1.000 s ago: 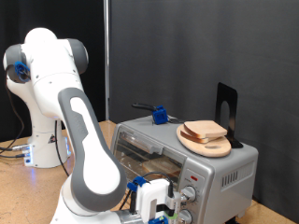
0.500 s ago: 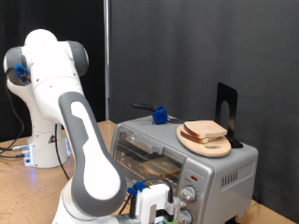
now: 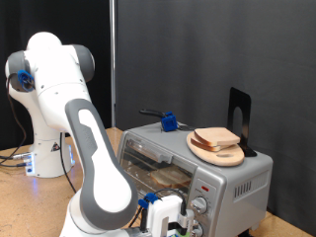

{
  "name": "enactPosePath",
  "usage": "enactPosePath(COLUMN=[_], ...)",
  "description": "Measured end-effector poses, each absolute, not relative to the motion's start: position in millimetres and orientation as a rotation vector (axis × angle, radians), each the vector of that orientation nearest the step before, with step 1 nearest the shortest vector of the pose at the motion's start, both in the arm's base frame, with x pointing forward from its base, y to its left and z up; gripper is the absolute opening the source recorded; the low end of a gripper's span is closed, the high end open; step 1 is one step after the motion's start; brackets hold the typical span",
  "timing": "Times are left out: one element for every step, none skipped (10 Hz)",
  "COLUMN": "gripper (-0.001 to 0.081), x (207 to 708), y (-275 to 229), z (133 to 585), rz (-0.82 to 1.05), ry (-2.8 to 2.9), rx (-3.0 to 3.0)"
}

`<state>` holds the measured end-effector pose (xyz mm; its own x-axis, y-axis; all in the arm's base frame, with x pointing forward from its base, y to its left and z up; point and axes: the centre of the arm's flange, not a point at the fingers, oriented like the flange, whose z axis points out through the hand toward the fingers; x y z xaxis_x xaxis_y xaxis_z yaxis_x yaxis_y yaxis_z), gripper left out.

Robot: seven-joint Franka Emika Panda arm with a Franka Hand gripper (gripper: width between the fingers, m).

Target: Make a piece of toast with the oven

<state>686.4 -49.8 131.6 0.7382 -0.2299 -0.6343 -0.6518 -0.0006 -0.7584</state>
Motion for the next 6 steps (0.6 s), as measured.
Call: enactPosePath(gripper=[0.0432, 0.0297, 0.0297, 0.0113, 0.0036, 0.0036], x=[686.3, 686.3, 686.4, 686.7, 686.7, 686.9], y=[-49.7, -49.6, -49.8, -50.3, -49.7, -49.8], z=[131.7, 131.7, 132.3, 133.3, 133.2, 133.5], rz=[0.384, 0.385, 0.385, 0.385, 0.386, 0.385], ry=[0.734, 0.733, 0.732, 0.729, 0.729, 0.728], rx=[-1.573, -1.573, -1.572, -1.571, -1.572, -1.572])
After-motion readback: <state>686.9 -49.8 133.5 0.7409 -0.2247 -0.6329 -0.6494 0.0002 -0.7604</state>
